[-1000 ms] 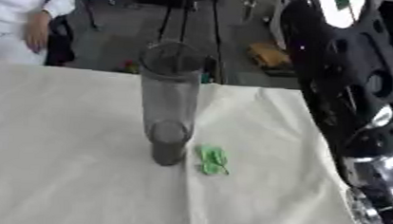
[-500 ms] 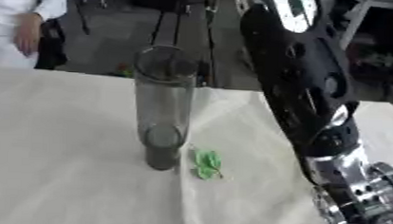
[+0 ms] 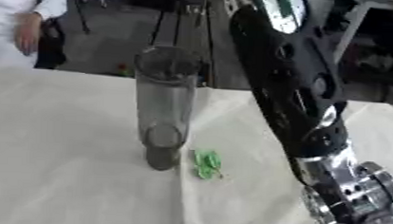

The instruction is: Arrange flowers into the vase.

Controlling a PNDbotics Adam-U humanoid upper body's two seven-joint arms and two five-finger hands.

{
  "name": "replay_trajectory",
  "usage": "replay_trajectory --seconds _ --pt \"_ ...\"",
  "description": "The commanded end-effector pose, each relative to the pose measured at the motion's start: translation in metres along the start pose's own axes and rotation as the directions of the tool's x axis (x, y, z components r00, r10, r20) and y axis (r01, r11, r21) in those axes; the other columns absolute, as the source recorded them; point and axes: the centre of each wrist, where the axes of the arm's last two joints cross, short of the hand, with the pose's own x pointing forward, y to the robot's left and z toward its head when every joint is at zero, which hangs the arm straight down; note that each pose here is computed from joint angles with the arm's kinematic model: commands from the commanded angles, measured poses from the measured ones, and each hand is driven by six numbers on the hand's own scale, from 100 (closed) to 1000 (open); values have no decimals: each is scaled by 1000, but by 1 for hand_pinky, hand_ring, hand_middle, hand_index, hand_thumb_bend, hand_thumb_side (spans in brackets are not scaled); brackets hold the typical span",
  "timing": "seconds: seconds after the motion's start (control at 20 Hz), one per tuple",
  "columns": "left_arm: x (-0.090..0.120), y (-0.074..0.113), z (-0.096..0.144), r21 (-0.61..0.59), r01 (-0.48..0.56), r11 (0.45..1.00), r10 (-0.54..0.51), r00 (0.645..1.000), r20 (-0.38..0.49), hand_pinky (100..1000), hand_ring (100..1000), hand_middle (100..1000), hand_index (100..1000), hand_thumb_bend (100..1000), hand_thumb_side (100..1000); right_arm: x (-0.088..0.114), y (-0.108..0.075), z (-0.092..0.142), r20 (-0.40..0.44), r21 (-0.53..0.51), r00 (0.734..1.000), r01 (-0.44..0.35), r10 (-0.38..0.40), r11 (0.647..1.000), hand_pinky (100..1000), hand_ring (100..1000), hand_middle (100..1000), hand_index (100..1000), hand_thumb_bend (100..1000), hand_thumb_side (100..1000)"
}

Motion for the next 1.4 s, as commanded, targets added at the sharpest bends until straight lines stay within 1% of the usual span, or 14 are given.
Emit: replay_trajectory --seconds 0.05,0.4,0.7,0.85,0.95,1.1,1.4 --pt "5 -2 -8 -4 -15 1000 15 999 30 877 908 864 955 100 1000 16 2 0 7 -22 1000 25 -25 999 100 100 100 100 190 338" --pt "5 -3 -8 -3 -20 1000 21 999 29 877 908 864 955 100 1000 11 7 2 -46 -34 997 56 -57 998 100 100 100 100 193 342" --pt "5 -3 -8 2 -21 1000 21 999 28 877 908 864 954 100 1000 4 6 4 -87 -42 994 66 -69 997 100 100 100 100 195 346" --pt "5 -2 -8 4 -18 1000 18 999 29 877 907 864 954 100 1000 2 -10 4 -103 -53 993 53 -58 997 100 100 100 100 197 347" --pt "5 -2 -8 5 -17 1000 17 999 28 877 907 863 954 100 1000 2 -18 5 -116 -55 992 53 -59 997 100 100 100 100 198 346" --pt "5 -1 -7 5 -15 1000 15 999 28 877 907 863 954 100 1000 -1 -25 6 -140 -64 989 45 -53 997 100 100 100 100 200 346" --pt "5 -1 -7 10 -13 1000 12 1000 26 877 907 863 954 100 1000 -7 -29 8 -175 -76 984 13 -26 997 100 100 100 100 199 349"
